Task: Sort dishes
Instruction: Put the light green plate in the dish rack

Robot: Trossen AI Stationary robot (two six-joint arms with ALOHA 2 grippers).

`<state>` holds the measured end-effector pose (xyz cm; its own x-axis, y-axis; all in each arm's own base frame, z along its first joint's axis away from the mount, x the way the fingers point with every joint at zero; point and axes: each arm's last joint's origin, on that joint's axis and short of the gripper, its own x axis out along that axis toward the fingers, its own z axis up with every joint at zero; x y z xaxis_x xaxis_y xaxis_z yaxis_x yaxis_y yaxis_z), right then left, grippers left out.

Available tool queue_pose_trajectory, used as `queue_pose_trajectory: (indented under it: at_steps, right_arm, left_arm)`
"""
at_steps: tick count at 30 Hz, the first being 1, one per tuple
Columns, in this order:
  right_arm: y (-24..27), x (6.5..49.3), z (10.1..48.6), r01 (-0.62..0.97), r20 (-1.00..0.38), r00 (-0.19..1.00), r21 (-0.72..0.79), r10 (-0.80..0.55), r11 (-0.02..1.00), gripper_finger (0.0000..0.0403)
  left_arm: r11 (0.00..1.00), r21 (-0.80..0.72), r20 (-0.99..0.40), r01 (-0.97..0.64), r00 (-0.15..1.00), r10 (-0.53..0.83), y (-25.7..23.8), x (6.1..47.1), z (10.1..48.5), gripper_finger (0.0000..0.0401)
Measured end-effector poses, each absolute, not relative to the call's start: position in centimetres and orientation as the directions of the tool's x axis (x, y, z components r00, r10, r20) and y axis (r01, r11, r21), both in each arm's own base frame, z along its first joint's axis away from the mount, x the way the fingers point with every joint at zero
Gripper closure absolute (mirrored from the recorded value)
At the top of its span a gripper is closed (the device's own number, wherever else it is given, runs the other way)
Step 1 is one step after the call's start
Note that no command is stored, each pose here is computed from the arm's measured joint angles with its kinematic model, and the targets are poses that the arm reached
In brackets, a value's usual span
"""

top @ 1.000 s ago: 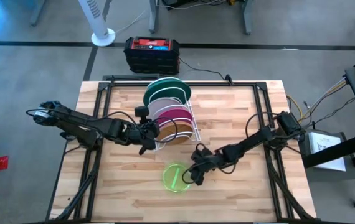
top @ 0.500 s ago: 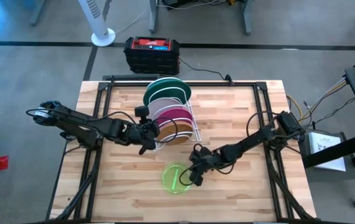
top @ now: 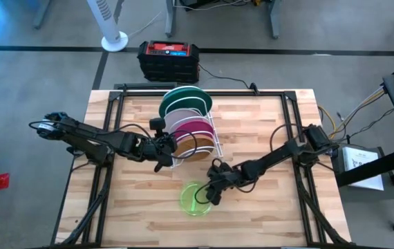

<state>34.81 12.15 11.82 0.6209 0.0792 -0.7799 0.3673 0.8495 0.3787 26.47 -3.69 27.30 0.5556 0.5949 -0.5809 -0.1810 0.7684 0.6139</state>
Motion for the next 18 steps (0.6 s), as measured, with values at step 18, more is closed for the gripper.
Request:
queue_pose_trajectory:
  at_steps: [18]
  right_arm:
    - [13.0,37.2,11.5,0.349,-0.866,0.497,0.261,0.058,0.9,0.0374]
  left_arm:
    - [0.768,0.614,-0.58,-0.182,0.556,0.595,-3.7,26.5,27.3,0.0401]
